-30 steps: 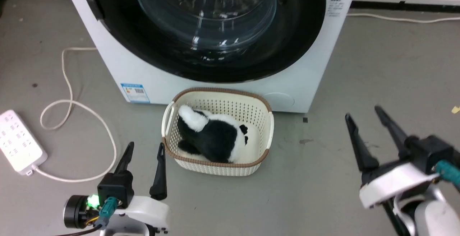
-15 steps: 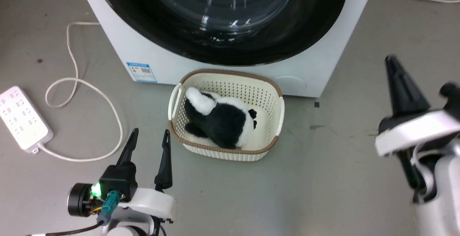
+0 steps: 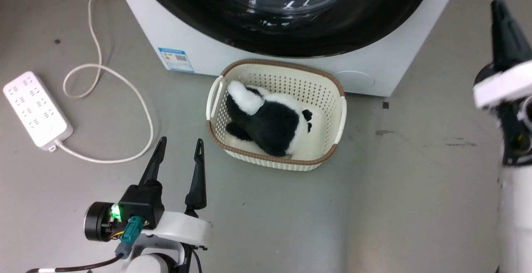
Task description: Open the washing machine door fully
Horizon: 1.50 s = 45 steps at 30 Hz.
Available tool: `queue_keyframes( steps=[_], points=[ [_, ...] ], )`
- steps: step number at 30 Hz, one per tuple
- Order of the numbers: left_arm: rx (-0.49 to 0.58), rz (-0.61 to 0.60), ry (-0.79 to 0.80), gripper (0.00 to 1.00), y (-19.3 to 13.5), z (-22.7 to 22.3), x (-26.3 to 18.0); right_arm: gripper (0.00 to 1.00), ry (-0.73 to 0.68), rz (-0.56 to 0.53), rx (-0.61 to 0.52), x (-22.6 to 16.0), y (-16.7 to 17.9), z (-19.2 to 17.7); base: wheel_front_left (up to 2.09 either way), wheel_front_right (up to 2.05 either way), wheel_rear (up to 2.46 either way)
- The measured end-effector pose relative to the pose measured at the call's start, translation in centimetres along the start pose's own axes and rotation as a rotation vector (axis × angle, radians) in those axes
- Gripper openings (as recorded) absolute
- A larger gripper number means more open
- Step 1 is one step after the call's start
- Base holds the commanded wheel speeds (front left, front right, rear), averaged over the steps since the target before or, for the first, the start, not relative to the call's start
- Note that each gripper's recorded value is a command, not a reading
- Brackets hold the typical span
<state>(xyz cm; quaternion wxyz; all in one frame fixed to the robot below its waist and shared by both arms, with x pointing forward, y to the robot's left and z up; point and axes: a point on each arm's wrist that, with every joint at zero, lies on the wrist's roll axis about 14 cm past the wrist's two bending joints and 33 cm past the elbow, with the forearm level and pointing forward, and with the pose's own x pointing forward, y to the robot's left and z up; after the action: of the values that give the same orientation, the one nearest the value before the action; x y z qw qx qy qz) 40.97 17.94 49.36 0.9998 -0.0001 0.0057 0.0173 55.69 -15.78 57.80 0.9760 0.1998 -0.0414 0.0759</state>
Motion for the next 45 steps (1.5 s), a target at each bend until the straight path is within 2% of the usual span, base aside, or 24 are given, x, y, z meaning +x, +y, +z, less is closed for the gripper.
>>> queue_keyframes(
  steps=[21,28,45],
  points=[
    [-0.007,0.021,0.007,1.00,0.4,-1.4,1.5,0.00,0.199,-0.113,0.343,8.8,-3.5,-3.0,0.00,0.00,0.00],
    [-0.008,0.028,0.012,1.00,0.6,-2.1,2.0,0.00,0.294,-0.106,0.500,11.6,-3.0,-4.6,0.00,0.00,0.00],
    [-0.008,0.047,0.014,1.00,1.0,-3.3,3.2,0.00,0.472,-0.033,0.789,16.1,-0.8,-7.0,0.00,0.00,0.00]
  ],
)
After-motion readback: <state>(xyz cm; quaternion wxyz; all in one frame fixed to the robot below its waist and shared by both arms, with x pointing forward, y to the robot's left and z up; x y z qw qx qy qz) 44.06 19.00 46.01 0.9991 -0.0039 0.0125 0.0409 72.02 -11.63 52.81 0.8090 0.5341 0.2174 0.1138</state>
